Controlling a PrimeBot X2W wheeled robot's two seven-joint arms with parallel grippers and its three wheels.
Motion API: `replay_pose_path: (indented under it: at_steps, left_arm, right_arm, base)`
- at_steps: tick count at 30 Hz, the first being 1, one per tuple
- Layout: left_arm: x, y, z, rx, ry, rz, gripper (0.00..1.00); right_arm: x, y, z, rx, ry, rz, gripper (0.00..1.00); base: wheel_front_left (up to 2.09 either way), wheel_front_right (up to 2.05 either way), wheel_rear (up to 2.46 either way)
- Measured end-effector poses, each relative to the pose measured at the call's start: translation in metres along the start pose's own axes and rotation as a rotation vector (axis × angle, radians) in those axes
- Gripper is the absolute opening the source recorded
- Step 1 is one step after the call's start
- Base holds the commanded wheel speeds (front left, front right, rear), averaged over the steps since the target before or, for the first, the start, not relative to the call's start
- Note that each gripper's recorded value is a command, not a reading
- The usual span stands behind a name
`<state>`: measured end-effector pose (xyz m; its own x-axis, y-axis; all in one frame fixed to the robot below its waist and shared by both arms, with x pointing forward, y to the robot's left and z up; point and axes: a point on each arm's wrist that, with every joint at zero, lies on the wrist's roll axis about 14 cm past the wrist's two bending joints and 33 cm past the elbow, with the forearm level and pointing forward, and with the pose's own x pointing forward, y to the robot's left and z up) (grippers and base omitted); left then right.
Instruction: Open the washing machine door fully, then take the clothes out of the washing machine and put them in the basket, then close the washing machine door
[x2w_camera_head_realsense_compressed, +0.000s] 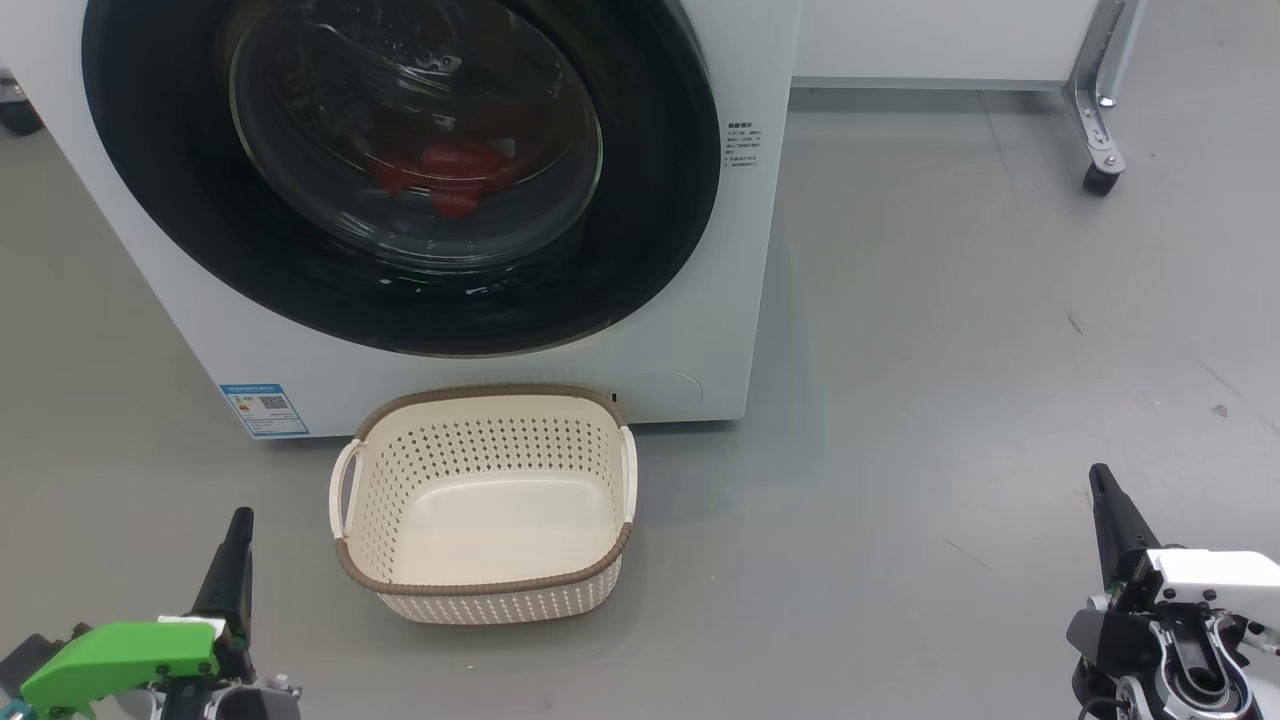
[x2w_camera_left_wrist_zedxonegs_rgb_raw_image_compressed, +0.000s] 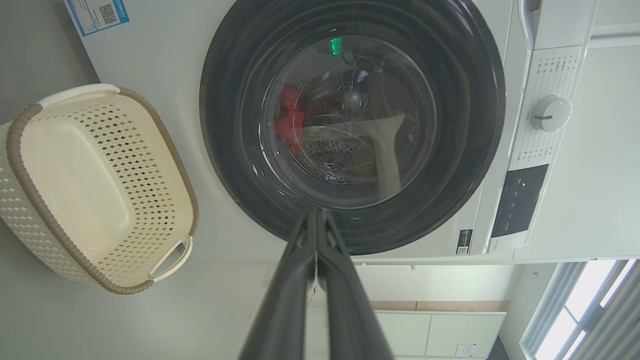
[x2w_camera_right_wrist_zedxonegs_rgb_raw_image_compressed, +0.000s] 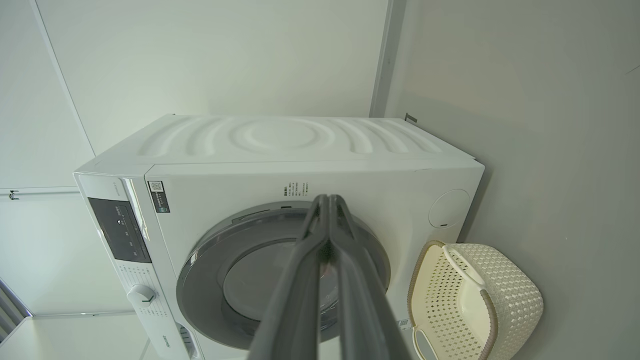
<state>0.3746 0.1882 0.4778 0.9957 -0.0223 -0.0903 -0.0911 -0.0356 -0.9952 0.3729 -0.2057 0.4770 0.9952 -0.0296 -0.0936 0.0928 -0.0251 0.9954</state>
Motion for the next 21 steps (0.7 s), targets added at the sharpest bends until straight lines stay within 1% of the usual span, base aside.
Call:
replay_pose_path:
  at_steps: [21]
  left_arm:
    - [0.0000, 0.0000, 0.0000, 0.000, 0.000, 0.000, 0.00]
  right_arm:
    - [0.0000, 0.0000, 0.0000, 0.000, 0.000, 0.000, 0.00]
  base:
    - [0.00, 0.00, 0.00]
